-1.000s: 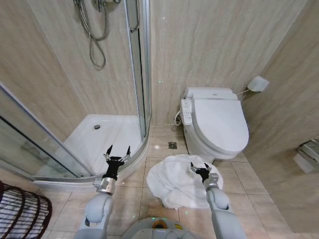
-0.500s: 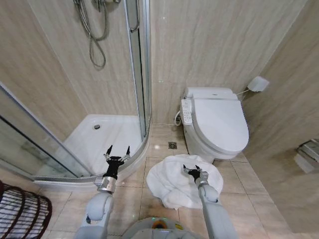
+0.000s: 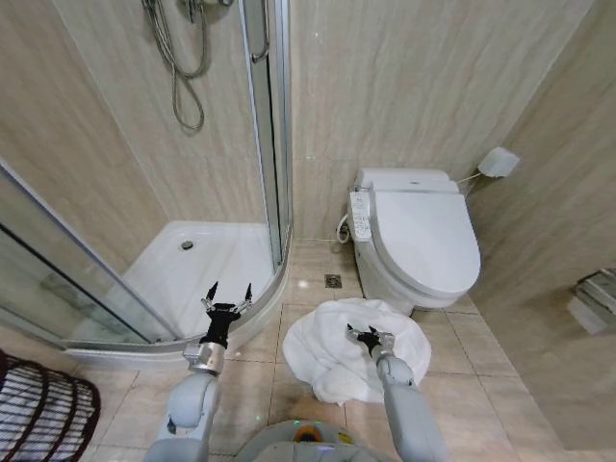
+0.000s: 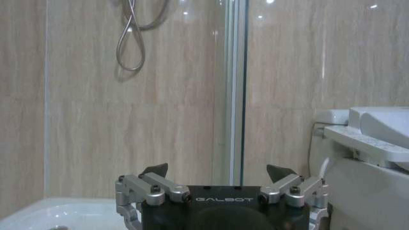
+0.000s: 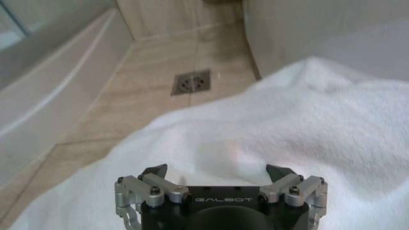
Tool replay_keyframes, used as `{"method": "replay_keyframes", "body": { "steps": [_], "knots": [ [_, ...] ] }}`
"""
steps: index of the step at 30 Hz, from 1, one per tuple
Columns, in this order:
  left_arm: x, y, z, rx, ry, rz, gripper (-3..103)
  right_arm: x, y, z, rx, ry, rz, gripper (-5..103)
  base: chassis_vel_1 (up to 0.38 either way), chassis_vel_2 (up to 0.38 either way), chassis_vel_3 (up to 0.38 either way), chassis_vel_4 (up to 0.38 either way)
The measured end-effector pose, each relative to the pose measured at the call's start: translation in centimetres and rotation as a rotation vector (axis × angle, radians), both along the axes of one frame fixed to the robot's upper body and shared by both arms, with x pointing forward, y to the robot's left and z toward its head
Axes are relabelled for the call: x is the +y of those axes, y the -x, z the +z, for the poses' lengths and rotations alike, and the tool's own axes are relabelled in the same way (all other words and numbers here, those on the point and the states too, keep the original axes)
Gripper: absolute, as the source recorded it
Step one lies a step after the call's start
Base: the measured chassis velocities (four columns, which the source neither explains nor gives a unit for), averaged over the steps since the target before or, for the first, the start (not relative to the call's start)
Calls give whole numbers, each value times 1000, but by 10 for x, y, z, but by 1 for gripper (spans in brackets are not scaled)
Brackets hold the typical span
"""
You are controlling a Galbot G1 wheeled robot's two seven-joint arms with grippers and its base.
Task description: Discard the used towel into the hamper.
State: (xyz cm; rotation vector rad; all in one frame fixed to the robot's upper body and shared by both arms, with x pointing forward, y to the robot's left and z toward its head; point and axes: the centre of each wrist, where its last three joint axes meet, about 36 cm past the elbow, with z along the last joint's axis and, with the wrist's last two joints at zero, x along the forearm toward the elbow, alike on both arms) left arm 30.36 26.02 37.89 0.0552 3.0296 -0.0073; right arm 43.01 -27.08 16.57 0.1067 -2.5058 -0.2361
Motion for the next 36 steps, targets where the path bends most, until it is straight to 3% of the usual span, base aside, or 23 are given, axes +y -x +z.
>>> {"method": "replay_keyframes", "body": {
  "steps": [9,17,19,21,23,25,31,33,34,36],
  "knots": [
    [-3,-1,-1,0,3,-4,100,-9,2,-21,51,26,-35,100,0,0,0,0],
    [-2,-2,1,-4,-2,-6,100,-7,2,-26,31,45,-44,101,0,0,0,0],
    [-2,-2,1,-4,-2,-7,100,-6,1,-28,26,45,-52,93,0,0,0,0],
    [-2,-2,1,-4,-2,-7,100,-7,1,-29,24,45,-55,93,0,0,0,0],
    [-1,-3,1,-6,-3,-8,100,-8,0,-30,21,41,-61,77,0,0,0,0],
    [-1,-3,1,-7,-3,-8,100,-8,0,-31,20,41,-62,77,0,0,0,0],
    [-2,-5,2,-8,-1,-10,100,-10,0,-31,10,41,-65,50,0,0,0,0],
    [-3,-5,2,-8,0,-11,100,-10,0,-31,10,42,-66,50,0,0,0,0],
    [-3,-5,2,-8,3,-11,100,-11,1,-32,12,41,-68,39,0,0,0,0],
    [-4,-5,2,-7,3,-12,100,-12,2,-35,13,39,-73,33,0,0,0,0]
  ]
}}
